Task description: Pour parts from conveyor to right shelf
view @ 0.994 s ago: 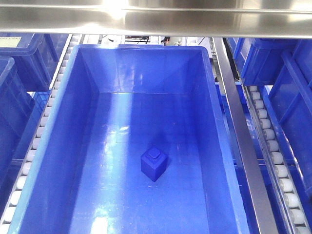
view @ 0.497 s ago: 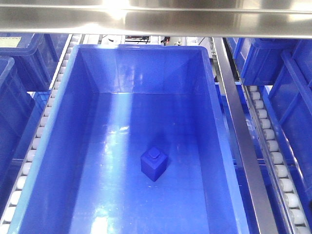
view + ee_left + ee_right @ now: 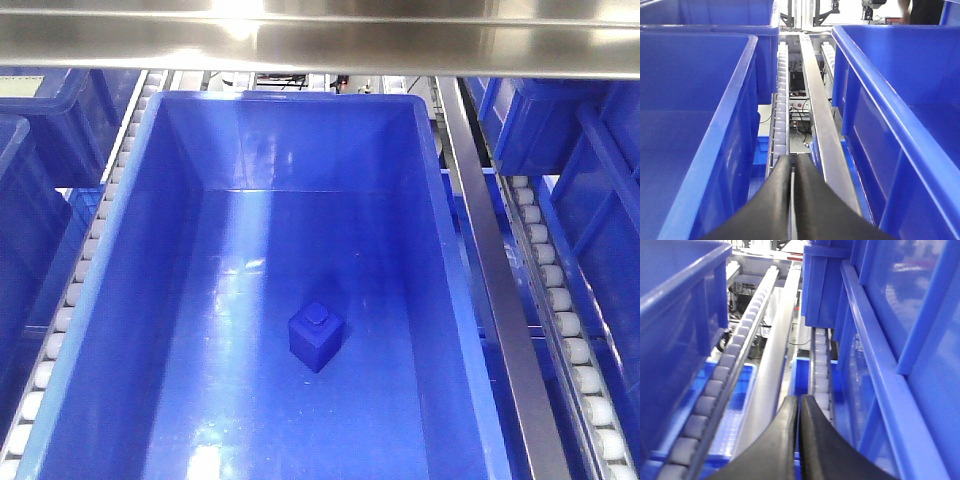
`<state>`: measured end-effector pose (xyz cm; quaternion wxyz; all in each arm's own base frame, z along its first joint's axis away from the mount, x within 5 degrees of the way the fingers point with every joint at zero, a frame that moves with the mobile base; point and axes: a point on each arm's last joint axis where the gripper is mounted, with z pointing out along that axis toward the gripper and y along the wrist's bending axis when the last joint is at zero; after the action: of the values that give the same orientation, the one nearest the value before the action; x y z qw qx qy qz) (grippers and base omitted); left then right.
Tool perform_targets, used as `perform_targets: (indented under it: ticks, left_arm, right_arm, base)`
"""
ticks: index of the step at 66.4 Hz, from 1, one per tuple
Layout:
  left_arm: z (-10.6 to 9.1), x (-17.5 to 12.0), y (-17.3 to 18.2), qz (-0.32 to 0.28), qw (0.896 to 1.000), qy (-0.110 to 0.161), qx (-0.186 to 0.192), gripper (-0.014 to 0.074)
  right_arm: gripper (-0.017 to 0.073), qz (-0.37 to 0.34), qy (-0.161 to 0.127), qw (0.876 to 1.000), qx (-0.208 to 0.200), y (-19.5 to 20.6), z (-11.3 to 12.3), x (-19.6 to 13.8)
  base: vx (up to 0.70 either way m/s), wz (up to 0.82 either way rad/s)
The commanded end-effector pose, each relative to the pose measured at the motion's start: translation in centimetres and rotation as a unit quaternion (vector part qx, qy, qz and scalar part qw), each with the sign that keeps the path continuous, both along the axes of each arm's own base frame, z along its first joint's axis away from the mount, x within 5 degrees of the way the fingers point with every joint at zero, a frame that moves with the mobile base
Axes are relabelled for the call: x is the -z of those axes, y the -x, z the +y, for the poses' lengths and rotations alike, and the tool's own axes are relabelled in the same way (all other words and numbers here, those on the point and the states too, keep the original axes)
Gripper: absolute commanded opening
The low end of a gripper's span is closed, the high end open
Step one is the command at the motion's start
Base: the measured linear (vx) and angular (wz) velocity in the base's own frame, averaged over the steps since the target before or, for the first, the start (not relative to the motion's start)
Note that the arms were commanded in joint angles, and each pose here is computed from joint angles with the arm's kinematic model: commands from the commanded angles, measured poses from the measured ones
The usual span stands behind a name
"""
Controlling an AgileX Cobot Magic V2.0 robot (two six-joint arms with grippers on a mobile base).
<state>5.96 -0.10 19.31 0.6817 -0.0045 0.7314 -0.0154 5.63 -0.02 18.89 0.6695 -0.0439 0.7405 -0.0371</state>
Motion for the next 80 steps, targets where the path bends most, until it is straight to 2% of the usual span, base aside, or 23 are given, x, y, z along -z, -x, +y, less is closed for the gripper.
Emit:
perform_targets:
  ticks: [1, 80]
  left_arm:
    - [-0.06, -1.29, -0.09, -0.041, 0.999, 0.009, 0.004, -0.0006]
    - [-0.06, -1.29, -0.09, -0.041, 0.999, 0.009, 0.004, -0.0006]
  right_arm:
    - [-0.0009, -0.043, 0.000, 0.999, 0.001, 0.02, 0.00, -0.52]
    - [-0.0009, -0.039, 0.000, 0.999, 0.001, 0.02, 0.00, -0.44]
  base:
    - [0.00, 0.00]
    - [0.00, 0.00]
